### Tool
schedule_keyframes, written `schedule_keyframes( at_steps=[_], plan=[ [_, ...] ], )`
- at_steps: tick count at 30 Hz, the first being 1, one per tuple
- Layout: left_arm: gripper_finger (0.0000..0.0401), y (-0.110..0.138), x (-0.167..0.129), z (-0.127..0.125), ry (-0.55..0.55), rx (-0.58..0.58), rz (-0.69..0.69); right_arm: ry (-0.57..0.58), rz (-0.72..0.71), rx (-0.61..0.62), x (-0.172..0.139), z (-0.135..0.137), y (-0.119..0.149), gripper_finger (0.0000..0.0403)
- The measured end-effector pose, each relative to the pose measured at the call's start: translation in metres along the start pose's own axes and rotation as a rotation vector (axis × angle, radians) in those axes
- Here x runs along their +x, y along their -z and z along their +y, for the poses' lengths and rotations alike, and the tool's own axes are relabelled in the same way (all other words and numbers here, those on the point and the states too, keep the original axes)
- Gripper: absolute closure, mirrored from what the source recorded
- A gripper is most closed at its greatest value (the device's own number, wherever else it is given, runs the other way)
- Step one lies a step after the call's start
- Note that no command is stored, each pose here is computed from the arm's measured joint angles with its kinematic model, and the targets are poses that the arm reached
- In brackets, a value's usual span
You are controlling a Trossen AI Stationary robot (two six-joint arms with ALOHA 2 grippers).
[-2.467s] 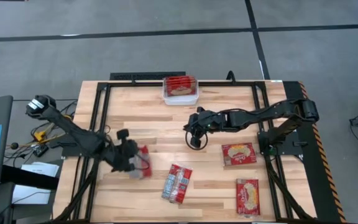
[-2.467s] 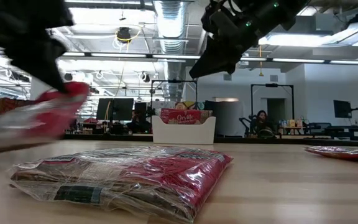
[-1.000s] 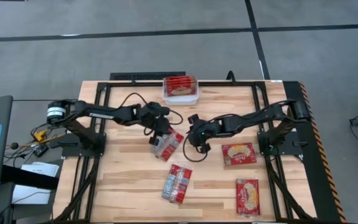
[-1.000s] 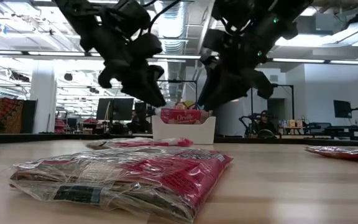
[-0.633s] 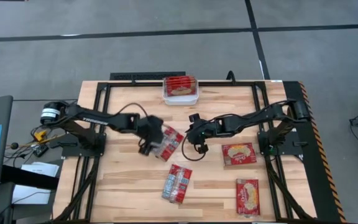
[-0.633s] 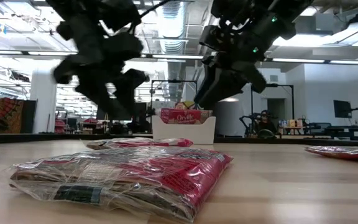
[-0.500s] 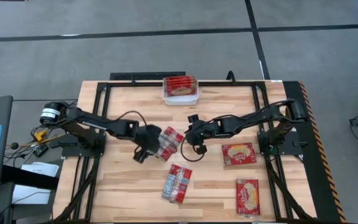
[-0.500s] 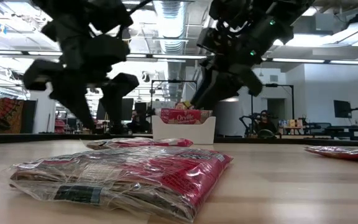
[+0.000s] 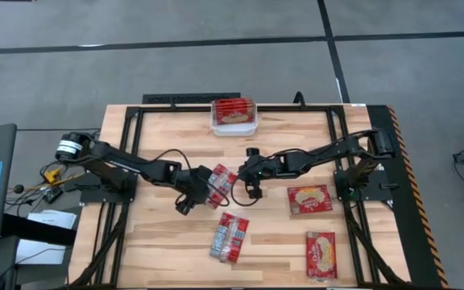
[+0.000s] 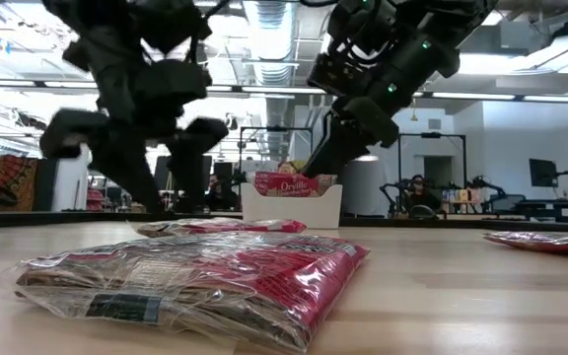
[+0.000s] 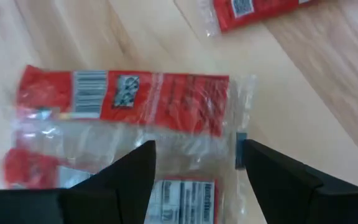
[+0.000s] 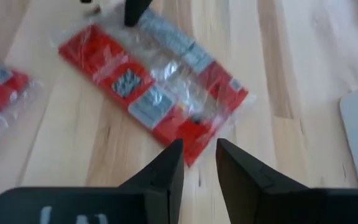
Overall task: Sort popcorn bags into baskets
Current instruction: Put the red popcorn bag into the white bin
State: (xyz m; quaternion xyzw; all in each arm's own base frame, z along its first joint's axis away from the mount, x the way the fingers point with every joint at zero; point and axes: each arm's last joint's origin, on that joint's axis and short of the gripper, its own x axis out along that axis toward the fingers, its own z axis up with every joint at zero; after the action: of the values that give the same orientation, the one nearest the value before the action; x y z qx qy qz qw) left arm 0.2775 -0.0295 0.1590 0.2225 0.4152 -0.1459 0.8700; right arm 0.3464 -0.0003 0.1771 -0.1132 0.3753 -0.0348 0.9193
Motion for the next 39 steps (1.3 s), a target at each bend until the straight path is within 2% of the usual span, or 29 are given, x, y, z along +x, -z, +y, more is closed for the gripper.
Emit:
schedule_keyframes(
  at_steps=[3, 8, 12, 15, 19, 21, 27, 30, 32, 35, 39],
  plan=[
    [0.0172, 0.007, 0.012, -0.004, 0.032, 0.002, 0.009, -0.004, 0.022, -0.015, 0.0, 0.0, 0.002, 0.0283],
    [0.0173, 0.014, 0.028, -0.006, 0.001, 0.009, 0.074, -0.005, 0.026, -0.013, 0.0, 0.001, 0.003, 0.028],
    [0.0195, 0.019, 0.038, -0.006, 0.015, -0.003, 0.093, -0.003, 0.015, 0.001, 0.0, 0.0, 0.002, 0.0284],
    [0.0244, 0.021, 0.044, -0.005, 0.01, -0.04, 0.106, -0.001, 0.006, 0.013, 0.0, 0.0, 0.001, 0.0286],
    [0.0351, 0.024, 0.043, -0.003, -0.017, -0.06, 0.127, 0.003, -0.004, 0.036, 0.0, -0.001, 0.0, 0.0285],
    [0.0386, 0.023, 0.038, -0.001, -0.063, -0.075, 0.141, -0.001, 0.021, 0.091, 0.0, 0.0, 0.002, 0.0287],
    [0.0398, 0.013, 0.006, 0.007, -0.188, -0.111, 0.099, 0.026, 0.121, 0.219, 0.0, -0.004, 0.012, 0.0327],
    [0.04, 0.003, -0.019, 0.014, -0.242, -0.128, -0.002, 0.032, 0.101, 0.21, 0.0, -0.003, 0.01, 0.0356],
    [0.0401, -0.001, -0.035, 0.018, -0.26, -0.141, -0.059, 0.039, 0.034, 0.178, 0.001, -0.001, 0.005, 0.0375],
    [0.0401, -0.005, -0.059, 0.024, -0.277, -0.164, -0.151, 0.043, -0.14, 0.154, 0.003, 0.001, 0.002, 0.0394],
    [0.0401, -0.006, -0.085, 0.028, -0.311, -0.21, -0.225, 0.067, -0.353, 0.18, 0.002, -0.005, 0.008, 0.0384]
  ],
)
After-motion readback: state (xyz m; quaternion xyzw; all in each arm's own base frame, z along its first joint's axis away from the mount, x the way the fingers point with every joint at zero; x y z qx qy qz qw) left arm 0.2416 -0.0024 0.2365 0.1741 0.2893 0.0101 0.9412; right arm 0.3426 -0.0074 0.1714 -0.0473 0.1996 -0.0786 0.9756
